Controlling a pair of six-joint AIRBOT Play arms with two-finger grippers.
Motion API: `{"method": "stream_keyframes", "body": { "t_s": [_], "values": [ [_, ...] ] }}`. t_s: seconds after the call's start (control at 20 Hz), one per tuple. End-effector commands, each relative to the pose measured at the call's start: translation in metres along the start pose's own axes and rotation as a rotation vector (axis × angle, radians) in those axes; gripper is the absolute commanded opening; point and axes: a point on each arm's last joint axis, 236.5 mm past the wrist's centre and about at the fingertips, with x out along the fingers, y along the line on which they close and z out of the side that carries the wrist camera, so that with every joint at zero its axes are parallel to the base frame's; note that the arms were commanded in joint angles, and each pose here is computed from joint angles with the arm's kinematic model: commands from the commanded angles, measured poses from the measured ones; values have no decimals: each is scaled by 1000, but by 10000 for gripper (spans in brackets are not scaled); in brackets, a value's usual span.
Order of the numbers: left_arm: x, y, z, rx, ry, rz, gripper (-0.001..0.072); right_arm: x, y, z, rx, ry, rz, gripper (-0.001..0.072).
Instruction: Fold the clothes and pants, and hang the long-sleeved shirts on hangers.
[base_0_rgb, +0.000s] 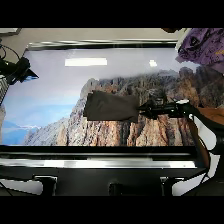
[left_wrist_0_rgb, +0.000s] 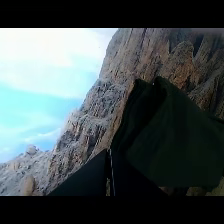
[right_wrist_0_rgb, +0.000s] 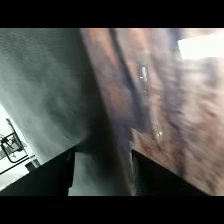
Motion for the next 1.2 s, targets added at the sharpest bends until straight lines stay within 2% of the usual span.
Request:
{"method": "stream_keyframes", "body": {
  "t_s": [0.0, 0.15, 0.2, 0.25, 0.35, 0.7, 0.9, 1.15],
  "values": [
    [1, -1, -1, 3, 3, -1, 20, 22, -1, 0, -30, -18, -33, 388],
    [5, -3, -2, 6, 12, -2, 20, 31, 4, -4, -52, -13, -40, 214],
    [8, -3, -3, 7, 17, -2, 20, 30, 8, -5, -60, -5, -32, 101],
    [10, -3, -3, 7, 22, -2, 20, 28, 18, -5, -85, 9, -14, 33],
    [14, -4, -4, 8, 30, -2, 20, 11, 43, 4, -143, 12, 4, 31],
    [19, -10, -8, 18, 45, -8, 20, -123, 102, 86, -202, -216, -167, 31],
    [20, -11, -9, 21, 47, -9, 20, -218, 109, 116, -167, -417, -288, 30],
    [20, -14, -9, 22, 50, -18, 20, -330, 100, 123, -54, -666, -392, 30]
  ]
}}
